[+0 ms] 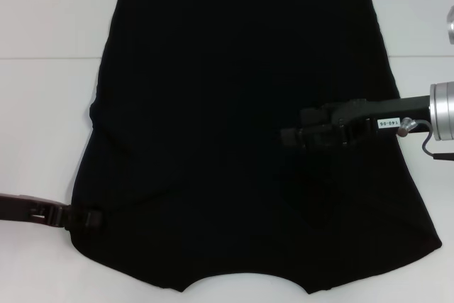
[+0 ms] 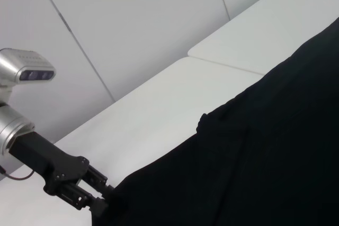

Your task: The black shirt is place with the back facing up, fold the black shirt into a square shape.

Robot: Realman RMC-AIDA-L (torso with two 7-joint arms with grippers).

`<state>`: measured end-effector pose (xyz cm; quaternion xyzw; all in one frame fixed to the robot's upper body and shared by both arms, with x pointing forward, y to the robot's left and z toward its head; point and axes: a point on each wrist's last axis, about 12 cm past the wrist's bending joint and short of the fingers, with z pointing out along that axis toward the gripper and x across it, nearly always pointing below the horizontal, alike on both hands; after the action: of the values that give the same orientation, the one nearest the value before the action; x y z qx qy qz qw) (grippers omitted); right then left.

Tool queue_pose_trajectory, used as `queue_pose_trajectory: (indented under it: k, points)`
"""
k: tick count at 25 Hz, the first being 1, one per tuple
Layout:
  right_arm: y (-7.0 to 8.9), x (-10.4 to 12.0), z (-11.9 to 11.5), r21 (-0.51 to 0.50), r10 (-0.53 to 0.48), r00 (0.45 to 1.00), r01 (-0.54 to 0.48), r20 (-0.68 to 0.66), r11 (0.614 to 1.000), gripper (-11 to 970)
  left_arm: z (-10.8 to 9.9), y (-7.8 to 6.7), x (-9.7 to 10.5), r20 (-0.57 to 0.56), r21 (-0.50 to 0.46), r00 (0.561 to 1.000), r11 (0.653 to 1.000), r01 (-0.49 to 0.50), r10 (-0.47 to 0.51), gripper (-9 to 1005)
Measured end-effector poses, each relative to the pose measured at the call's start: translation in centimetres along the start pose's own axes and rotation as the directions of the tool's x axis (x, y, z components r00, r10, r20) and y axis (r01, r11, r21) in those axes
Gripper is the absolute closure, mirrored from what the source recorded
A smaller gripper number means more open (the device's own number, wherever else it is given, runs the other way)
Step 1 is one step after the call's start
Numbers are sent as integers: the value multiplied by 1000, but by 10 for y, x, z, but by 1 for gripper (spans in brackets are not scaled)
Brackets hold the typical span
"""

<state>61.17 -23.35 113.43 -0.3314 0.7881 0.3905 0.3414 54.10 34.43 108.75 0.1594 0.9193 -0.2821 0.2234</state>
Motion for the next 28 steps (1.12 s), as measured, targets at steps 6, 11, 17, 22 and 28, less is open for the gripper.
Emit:
queue_pose_trajectory:
  k: [6,11,17,22,28]
  points:
    - [-1,1,-2,2,5,1000,-5,7,1000,38,-1,2,3,-3,-16,1000,1000,4,-4,590]
    - [-1,1,-2,3,5,1000,-5,9,1000,38,-1,3,4,-11,-20,1000,1000,5,-5,747]
    - [-1,1,-3,5,8,1000,-8,12,1000,39,-1,3,5,-16,-22,1000,1000,6,-6,873]
    - [-3,1,-6,12,16,999,-16,29,1000,38,-2,3,4,-13,-15,1000,1000,6,-6,997]
    - [-5,3,-11,21,28,999,-29,28,999,39,-7,5,0,-2,-23,1000,1000,0,0,997]
